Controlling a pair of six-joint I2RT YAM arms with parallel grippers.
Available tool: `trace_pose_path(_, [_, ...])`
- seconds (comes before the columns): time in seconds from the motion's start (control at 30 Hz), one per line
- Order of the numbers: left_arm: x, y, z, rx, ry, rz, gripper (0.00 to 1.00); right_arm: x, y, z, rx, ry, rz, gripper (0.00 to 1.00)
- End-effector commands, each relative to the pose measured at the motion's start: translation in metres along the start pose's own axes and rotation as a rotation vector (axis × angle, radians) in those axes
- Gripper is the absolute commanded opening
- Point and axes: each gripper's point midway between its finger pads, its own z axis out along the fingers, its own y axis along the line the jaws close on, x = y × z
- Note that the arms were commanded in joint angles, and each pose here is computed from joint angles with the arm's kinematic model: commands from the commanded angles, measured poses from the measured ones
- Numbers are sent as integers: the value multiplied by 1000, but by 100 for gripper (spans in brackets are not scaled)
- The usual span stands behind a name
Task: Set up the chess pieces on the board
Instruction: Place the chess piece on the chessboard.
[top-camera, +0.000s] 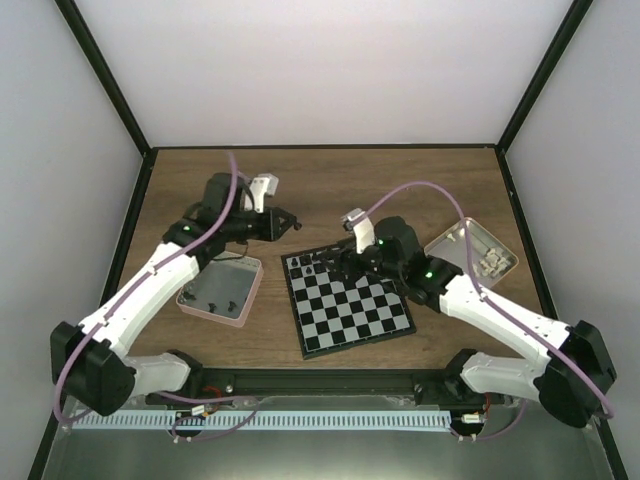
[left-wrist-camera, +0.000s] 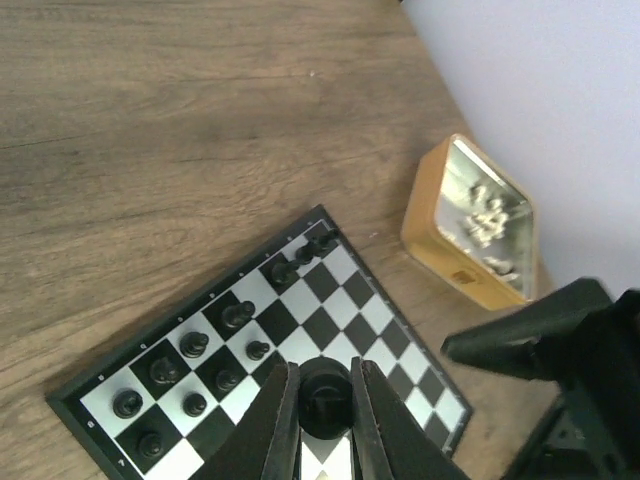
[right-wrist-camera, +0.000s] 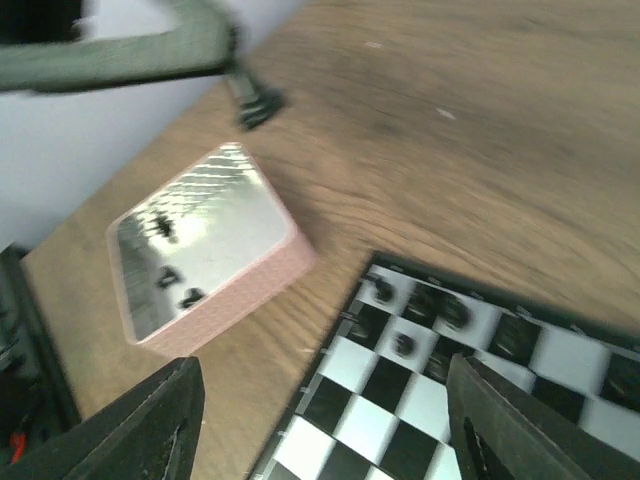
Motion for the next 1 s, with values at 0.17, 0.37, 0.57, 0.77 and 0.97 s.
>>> trace_pose_path(0.17, [4, -1, 61, -179, -9, 172, 4, 36, -95, -41, 400, -49, 528, 66])
trace_pose_path(0.37, [13, -13, 107, -215, 42, 262, 4, 53, -113, -59, 475, -68, 663, 66])
trace_pose_path(0.57, [27, -18, 146, -271, 98, 346, 4, 59, -113, -71, 501, -93, 712, 67])
trace_pose_path(0.77, [45, 2, 181, -373, 148, 349, 4, 61, -121, -102, 593, -187, 755, 67])
trace_pose_path(0.97, [47, 23, 196, -475, 148, 317, 4, 55, -124, -124, 610, -305, 729, 67])
